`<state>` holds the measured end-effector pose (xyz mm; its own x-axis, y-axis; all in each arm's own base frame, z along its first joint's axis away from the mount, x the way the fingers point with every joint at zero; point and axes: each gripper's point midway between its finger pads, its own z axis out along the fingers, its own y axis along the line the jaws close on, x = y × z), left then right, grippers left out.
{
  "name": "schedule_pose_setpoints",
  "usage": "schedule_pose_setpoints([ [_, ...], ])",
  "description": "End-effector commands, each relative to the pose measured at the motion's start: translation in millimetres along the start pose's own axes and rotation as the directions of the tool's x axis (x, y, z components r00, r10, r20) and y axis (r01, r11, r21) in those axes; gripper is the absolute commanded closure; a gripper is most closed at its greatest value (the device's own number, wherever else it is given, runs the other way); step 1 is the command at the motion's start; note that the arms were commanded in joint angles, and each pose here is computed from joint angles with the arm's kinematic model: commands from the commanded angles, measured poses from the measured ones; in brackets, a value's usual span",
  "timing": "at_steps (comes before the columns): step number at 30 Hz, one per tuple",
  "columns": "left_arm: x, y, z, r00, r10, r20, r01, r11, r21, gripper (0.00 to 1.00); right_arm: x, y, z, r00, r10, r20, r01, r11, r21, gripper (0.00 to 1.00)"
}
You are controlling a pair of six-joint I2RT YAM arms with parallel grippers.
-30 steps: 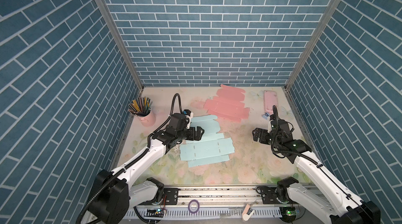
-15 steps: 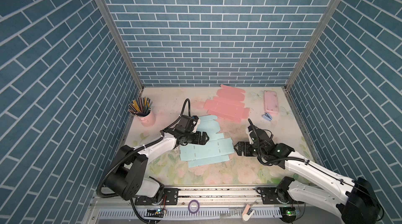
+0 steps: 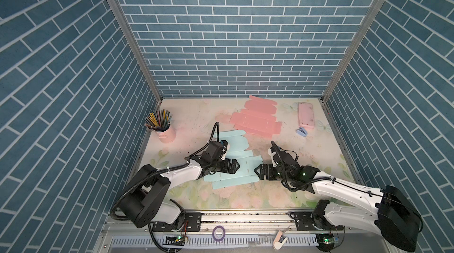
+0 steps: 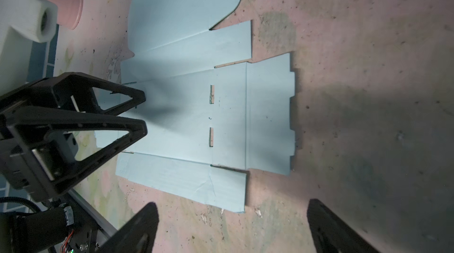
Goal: Fold the paper box
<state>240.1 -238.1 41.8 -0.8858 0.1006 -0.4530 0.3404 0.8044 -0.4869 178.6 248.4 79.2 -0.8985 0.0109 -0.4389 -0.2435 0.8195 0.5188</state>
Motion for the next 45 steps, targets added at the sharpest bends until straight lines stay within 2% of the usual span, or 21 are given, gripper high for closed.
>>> schedule_pose_setpoints([
  [1, 26.4, 3.6, 5.7, 0.997, -0.064, -0.043, 0.063, 0.998, -0.018, 0.02, 6.9, 0.4, 6.1, 0.998, 0.063, -0.006, -0.063, 0.998, -0.016, 0.06],
  [9, 47.6, -16.2, 6.0, 0.996, -0.085, -0.035, 0.085, 0.996, -0.002, 0.02, 14.2, -5.2, 21.5, 0.996, 0.086, -0.020, -0.086, 0.996, -0.020, 0.12],
  [14, 53.3, -34.2, 5.8, 0.997, -0.063, -0.036, 0.063, 0.998, 0.014, 0.02, 10.7, -16.7, 27.2, 0.994, 0.106, -0.009, -0.106, 0.994, -0.002, 0.15],
  [20, 54.4, -42.2, 4.4, 0.998, -0.063, -0.029, 0.064, 0.997, 0.037, 0.01, 0.0, -22.6, 30.4, 0.991, 0.133, -0.010, -0.133, 0.991, -0.026, 0.21],
  [27, 45.8, -40.8, -11.9, 0.999, -0.032, 0.005, 0.032, 0.999, 0.018, 0.01, -7.7, -19.7, 40.1, 0.994, 0.101, -0.034, -0.101, 0.995, -0.009, 0.23],
  [31, 30.1, -29.0, -23.4, 0.998, -0.043, 0.041, 0.042, 0.999, 0.015, 0.01, -9.3, -19.4, 46.3, 0.994, 0.097, -0.041, -0.097, 0.995, -0.006, 0.25],
  [37, 6.0, 9.3, -44.0, 0.994, -0.062, 0.086, 0.067, 0.996, -0.053, 0.01, -13.9, -18.4, 55.9, 0.996, 0.073, -0.060, -0.072, 0.997, 0.012, 0.37],
  [42, 10.0, 29.5, -45.1, 0.997, -0.056, 0.060, 0.062, 0.993, -0.102, 0.01, -20.8, -19.4, 63.8, 0.996, 0.057, -0.066, -0.056, 0.998, 0.027, 0.48],
  [45, 17.9, 34.2, -38.6, 0.997, -0.064, 0.034, 0.067, 0.992, -0.108, 0.01, -26.9, -20.2, 68.4, 0.996, 0.049, -0.068, -0.047, 0.998, 0.030, 0.51],
])
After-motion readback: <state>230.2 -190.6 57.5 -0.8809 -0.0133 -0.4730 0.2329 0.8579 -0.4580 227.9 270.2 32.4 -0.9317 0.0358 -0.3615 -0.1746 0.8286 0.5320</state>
